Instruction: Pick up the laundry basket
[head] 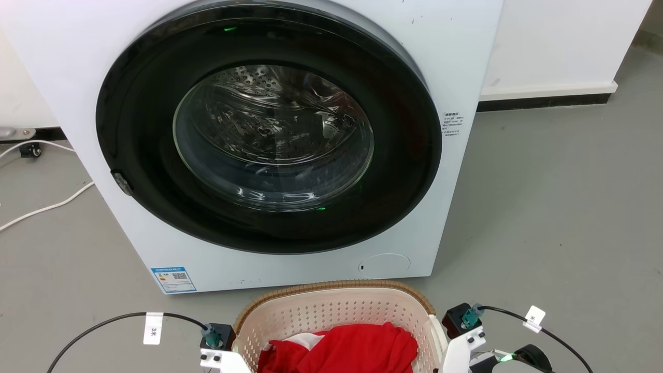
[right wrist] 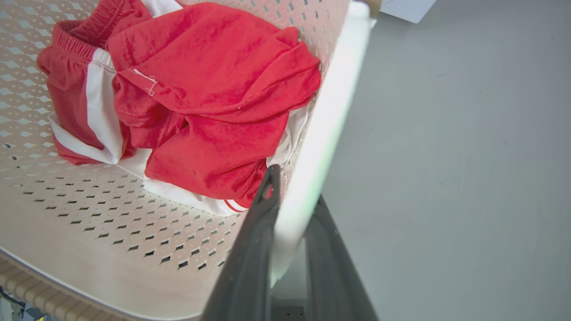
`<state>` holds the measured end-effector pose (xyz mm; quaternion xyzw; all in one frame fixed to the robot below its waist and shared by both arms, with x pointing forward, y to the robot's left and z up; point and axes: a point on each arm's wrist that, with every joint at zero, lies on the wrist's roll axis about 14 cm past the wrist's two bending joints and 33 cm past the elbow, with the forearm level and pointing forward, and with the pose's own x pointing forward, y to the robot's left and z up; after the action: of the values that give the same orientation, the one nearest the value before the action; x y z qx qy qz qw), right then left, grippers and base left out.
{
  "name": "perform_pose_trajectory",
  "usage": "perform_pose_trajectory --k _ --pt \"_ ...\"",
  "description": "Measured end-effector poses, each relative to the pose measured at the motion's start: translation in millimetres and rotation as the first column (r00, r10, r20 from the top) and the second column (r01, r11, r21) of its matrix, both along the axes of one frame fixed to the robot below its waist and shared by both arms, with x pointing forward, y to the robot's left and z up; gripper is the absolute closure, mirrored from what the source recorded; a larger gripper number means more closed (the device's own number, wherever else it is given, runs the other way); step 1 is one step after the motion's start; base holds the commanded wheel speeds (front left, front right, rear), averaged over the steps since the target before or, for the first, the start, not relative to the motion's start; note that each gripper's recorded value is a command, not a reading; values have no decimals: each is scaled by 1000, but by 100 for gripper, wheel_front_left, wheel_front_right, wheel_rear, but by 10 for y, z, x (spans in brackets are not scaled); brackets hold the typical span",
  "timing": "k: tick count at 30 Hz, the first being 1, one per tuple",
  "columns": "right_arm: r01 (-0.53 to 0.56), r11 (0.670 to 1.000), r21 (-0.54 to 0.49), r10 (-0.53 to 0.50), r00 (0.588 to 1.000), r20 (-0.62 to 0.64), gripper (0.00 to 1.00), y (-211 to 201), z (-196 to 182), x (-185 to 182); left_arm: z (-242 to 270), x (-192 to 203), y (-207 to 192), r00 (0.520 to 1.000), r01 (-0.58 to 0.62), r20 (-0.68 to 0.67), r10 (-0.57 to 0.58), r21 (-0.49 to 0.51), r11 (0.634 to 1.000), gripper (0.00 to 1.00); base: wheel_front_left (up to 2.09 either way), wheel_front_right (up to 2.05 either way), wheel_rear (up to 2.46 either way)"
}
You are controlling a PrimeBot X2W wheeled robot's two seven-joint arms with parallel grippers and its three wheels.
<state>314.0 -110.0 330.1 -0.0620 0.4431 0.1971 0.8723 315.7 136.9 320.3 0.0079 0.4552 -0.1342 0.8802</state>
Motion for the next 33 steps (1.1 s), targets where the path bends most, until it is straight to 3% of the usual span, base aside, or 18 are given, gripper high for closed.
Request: perform_pose_trajectory --k 33 --pt "-9 1000 -1 9 1000 11 100 24 7 -4 -10 -30 15 1000 -6 -10 6 -12 1000 100 0 0 0"
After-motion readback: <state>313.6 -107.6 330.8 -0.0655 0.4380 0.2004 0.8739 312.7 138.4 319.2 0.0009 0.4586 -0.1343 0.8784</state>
